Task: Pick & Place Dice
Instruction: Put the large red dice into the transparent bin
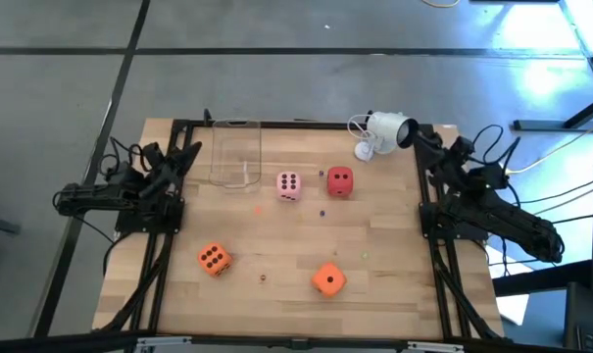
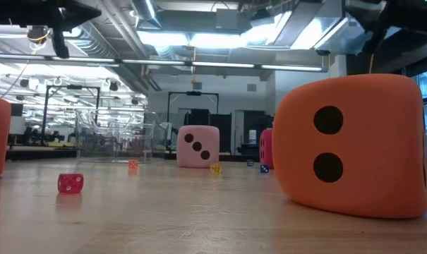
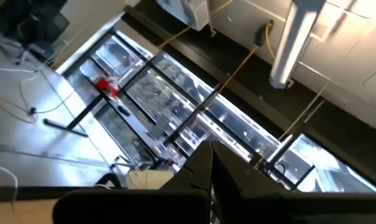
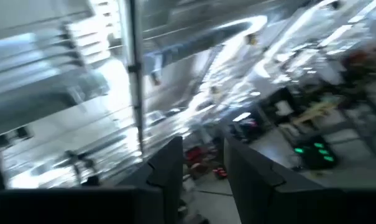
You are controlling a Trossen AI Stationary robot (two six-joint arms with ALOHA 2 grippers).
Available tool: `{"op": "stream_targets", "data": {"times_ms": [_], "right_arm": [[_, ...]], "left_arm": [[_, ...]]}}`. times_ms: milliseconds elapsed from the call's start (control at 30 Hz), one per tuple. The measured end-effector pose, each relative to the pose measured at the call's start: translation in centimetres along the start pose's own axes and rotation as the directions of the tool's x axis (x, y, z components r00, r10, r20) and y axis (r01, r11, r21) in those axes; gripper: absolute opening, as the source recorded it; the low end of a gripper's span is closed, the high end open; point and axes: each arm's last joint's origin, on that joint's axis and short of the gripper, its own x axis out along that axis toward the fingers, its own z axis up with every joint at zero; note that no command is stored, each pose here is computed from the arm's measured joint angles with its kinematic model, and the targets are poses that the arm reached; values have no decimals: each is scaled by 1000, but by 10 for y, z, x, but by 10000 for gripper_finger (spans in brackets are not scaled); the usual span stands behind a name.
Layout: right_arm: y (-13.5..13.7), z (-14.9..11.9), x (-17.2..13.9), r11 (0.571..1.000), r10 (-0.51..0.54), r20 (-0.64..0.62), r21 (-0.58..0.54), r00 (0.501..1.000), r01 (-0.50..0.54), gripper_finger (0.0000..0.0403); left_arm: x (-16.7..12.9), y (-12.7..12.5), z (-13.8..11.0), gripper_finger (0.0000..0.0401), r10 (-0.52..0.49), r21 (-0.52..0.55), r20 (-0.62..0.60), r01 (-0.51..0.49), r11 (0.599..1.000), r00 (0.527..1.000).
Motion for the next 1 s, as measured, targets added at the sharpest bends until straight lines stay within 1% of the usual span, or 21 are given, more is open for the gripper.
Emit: {"op": "stream_targets", "data": {"times_ms": [33,100,167,267,333,400,467,567,633,700,767,800,900,933,1000], "right_arm": [[1,0,0,1000,15,-5,5,1000,-15,120],[2,0,0,998,55,-20,18,998,-54,120],[4,1,0,994,107,-35,10,994,-107,120],[8,1,-1,979,188,-61,-69,980,-193,120],[11,4,-1,963,235,-69,-116,969,-242,120],[15,10,0,953,258,-65,-149,964,-265,120],[21,18,3,947,261,-50,-182,964,-265,120],[30,32,13,942,224,-66,-242,972,-234,120],[36,41,22,937,171,-143,-282,975,-206,123],[40,47,33,926,102,-242,-332,965,-182,131],[45,55,46,915,52,-315,-364,948,-172,140],[48,60,52,917,32,-342,-363,939,-164,145],[57,73,69,938,-44,-403,-331,914,-101,153],[59,77,72,936,-68,-432,-341,899,-93,153],[61,80,75,919,-129,-505,-384,854,-89,150]], "left_arm": [[0,0,0,4,-2,-8,-5,2,1000,1000],[0,-1,-1,4,-41,-22,-30,40,999,999],[0,-1,-2,4,-52,3,-40,52,999,998],[3,-2,-4,4,-29,17,-33,29,999,999],[6,-4,-3,4,-38,29,-36,39,999,999],[9,-9,-2,5,-51,67,-55,55,996,997],[14,-16,1,9,-57,105,-70,64,992,996],[23,-28,8,18,-57,188,-82,72,979,995],[29,-36,12,27,-57,251,-99,80,965,993],[35,-44,17,37,-48,310,-124,85,947,991],[38,-49,20,47,-24,361,-159,81,929,987],[40,-52,22,52,-12,382,-176,79,921,984],[42,-57,27,67,30,431,-227,73,899,973],[43,-58,28,72,40,442,-240,72,894,970],[42,-59,30,79,56,455,-257,70,888,965]]}}
